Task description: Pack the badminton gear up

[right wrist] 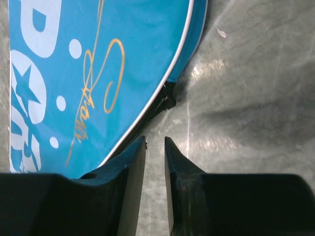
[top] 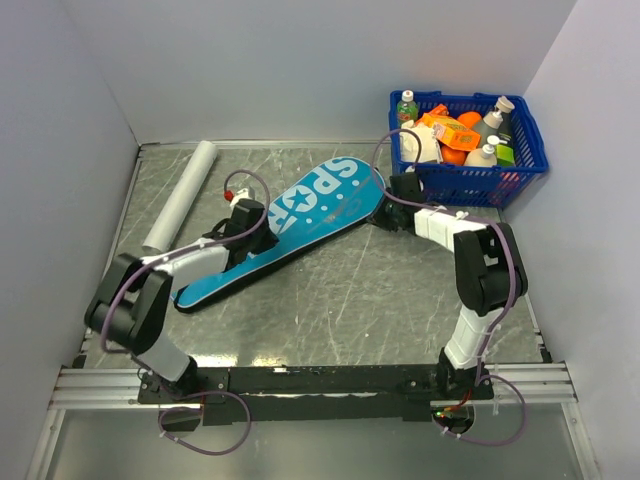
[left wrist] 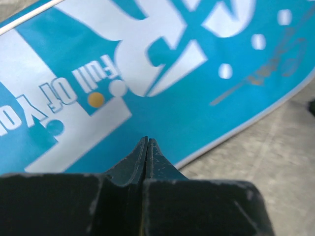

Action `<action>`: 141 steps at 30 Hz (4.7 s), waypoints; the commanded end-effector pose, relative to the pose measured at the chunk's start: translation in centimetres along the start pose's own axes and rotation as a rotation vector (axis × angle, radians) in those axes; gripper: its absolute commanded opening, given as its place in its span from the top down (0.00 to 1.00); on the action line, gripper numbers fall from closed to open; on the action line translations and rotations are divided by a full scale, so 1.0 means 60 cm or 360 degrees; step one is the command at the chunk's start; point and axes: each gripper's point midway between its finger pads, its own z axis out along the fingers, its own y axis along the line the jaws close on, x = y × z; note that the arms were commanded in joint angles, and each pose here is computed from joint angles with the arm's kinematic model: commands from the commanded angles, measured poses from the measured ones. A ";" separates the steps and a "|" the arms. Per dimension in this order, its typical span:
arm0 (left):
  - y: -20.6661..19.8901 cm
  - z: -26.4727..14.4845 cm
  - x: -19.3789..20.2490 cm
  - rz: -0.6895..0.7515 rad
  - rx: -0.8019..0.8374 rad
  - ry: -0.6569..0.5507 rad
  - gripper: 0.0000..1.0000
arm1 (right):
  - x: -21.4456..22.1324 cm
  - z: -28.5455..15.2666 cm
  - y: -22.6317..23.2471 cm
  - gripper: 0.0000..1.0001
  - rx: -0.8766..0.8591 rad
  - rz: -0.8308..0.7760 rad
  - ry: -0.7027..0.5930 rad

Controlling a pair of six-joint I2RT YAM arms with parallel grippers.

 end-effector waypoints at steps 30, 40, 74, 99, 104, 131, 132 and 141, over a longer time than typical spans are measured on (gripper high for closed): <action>0.067 0.046 0.081 0.0015 -0.0036 0.0113 0.99 | 0.046 0.034 0.064 0.43 -0.0150 0.0263 -0.0278; 0.074 0.023 0.104 0.0023 0.0017 0.0168 0.99 | 0.049 0.070 0.061 0.71 -0.0020 0.0444 -0.0324; 0.015 -0.068 0.144 0.0173 0.0208 0.0169 0.99 | 0.195 -0.163 -0.118 0.94 0.0340 0.0514 -0.0443; 0.023 -0.039 0.191 0.0181 0.0243 0.0272 0.99 | 0.136 -0.228 -0.163 0.80 0.0397 0.0171 -0.0413; 0.025 -0.041 0.199 0.0193 0.0258 0.0298 0.99 | 0.145 -0.198 -0.170 0.86 0.0412 0.0201 -0.0340; 0.030 -0.029 0.221 0.0199 0.0271 0.0375 0.99 | 0.127 -0.160 -0.143 0.73 0.0358 0.0252 -0.0326; 0.029 -0.029 0.222 0.0203 0.0275 0.0374 0.99 | 0.129 -0.157 -0.141 0.72 0.0352 0.0246 -0.0317; 0.034 -0.029 0.223 0.0202 0.0264 0.0378 0.99 | 0.128 -0.140 -0.149 0.69 0.0390 0.0264 -0.0320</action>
